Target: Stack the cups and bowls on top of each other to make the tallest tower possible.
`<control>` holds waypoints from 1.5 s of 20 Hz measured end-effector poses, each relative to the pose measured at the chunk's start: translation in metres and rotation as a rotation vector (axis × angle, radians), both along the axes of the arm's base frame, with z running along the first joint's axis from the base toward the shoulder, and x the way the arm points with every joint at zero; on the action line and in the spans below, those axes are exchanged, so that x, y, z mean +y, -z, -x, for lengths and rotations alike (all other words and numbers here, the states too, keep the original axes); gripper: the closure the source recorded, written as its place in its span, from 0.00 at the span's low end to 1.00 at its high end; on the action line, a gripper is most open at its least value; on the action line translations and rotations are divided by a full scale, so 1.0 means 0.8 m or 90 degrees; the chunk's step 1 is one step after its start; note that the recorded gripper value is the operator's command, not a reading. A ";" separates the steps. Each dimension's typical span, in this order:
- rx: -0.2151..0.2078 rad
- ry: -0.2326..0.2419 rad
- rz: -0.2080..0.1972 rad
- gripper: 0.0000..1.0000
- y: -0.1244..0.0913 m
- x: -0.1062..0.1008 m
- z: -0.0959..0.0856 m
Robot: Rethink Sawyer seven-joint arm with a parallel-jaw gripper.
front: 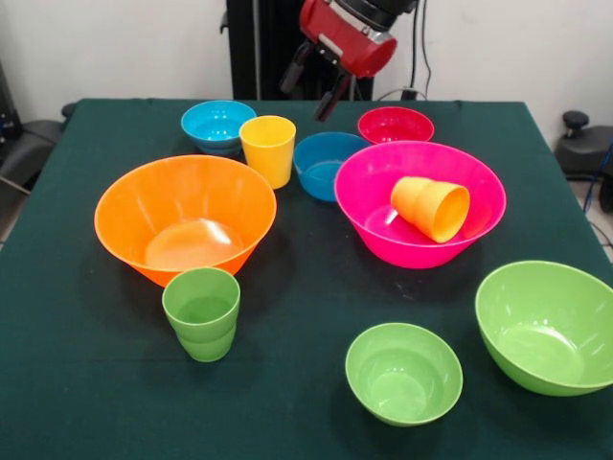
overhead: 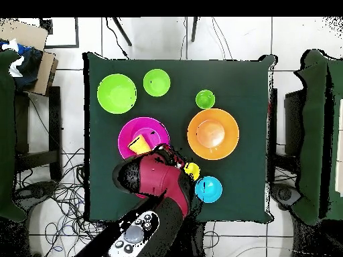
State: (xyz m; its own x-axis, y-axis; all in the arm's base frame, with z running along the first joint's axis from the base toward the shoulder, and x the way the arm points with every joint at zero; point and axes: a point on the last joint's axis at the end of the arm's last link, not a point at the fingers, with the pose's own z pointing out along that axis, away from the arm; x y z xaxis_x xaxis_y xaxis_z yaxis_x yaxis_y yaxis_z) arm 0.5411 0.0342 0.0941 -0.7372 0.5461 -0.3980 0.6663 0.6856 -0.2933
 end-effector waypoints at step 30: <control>0.005 -0.030 -0.003 0.00 0.021 -0.020 0.008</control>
